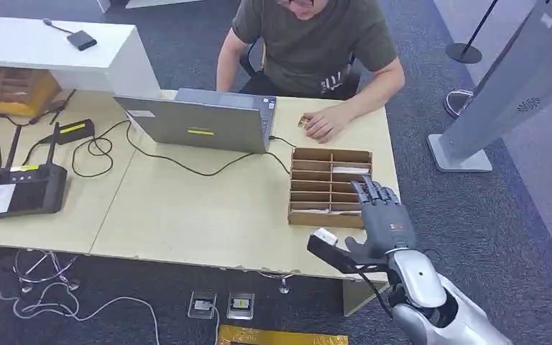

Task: Pass the card to the sensor for recognition and then transmit it.

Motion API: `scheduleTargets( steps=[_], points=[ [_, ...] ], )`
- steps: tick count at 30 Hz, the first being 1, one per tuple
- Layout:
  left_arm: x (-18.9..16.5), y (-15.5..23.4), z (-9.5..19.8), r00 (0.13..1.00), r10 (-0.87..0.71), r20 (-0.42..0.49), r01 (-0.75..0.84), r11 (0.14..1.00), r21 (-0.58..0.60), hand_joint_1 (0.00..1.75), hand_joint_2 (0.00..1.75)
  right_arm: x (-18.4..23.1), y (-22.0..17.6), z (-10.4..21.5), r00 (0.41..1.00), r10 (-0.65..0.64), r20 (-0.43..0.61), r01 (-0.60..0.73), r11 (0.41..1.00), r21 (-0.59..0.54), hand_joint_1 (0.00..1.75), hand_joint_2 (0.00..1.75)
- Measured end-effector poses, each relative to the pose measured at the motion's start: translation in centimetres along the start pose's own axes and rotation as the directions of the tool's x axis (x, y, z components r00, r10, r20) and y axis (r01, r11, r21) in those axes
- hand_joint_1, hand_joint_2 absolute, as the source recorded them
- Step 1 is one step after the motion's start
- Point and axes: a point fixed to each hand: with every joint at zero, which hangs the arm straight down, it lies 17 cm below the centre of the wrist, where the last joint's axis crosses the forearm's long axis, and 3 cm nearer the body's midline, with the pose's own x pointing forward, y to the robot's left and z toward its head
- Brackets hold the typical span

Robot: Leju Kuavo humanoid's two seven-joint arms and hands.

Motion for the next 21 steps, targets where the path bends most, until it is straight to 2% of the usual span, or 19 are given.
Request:
scheduleTargets(
  steps=[21],
  points=[
    [-0.1,0.4,-0.2,1.0,-0.019,0.001,0.019,1.0,0.006,0.0,0.0,0.1,2.9,-1.5,1.0,0.001,-0.003,-0.001,0.999,0.043,0.0,1.75]
  ],
)
